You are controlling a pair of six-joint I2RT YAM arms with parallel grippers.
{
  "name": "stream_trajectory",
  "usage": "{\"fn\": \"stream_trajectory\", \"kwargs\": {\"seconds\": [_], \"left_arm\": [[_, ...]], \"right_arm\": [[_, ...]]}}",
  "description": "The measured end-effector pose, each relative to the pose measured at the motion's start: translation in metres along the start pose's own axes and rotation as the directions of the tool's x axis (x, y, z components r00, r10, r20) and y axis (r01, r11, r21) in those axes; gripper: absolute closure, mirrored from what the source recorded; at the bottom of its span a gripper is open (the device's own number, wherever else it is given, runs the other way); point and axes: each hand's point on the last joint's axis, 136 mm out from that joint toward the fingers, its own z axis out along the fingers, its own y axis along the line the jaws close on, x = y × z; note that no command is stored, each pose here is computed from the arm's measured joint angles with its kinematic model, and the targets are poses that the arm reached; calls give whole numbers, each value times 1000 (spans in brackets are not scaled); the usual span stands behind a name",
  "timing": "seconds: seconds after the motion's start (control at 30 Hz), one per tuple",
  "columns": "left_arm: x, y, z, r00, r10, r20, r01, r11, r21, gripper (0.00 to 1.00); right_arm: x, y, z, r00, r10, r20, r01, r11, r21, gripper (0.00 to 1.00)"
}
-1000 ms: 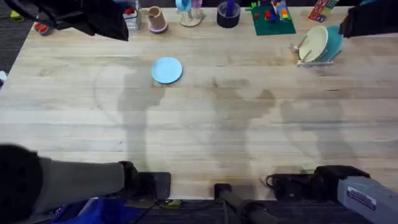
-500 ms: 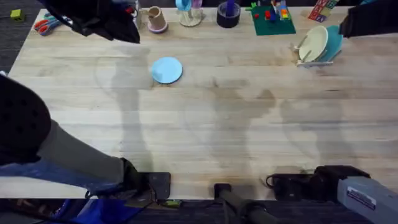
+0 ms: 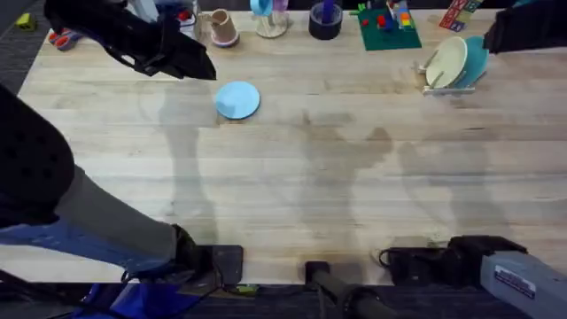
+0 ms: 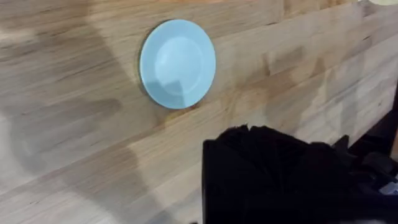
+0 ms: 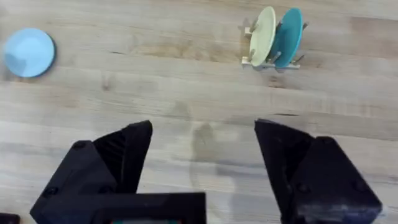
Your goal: Pick up the plates from the table one by one and place each into a slot on the dish rack.
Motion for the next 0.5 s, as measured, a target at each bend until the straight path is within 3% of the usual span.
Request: {"fn": "stream_trajectory", "kwargs": {"seconds": [0.23,0.5], "left_arm": [[-9,6,8,1000,-14,27,12,998,56,959],[-14,29,35,998,-56,-6,57,994,97,959]], "right_arm": [[0,0,0,1000,0,0,0,1000,0,8],[0,0,0,1000,0,0,0,1000,0,7]]}}
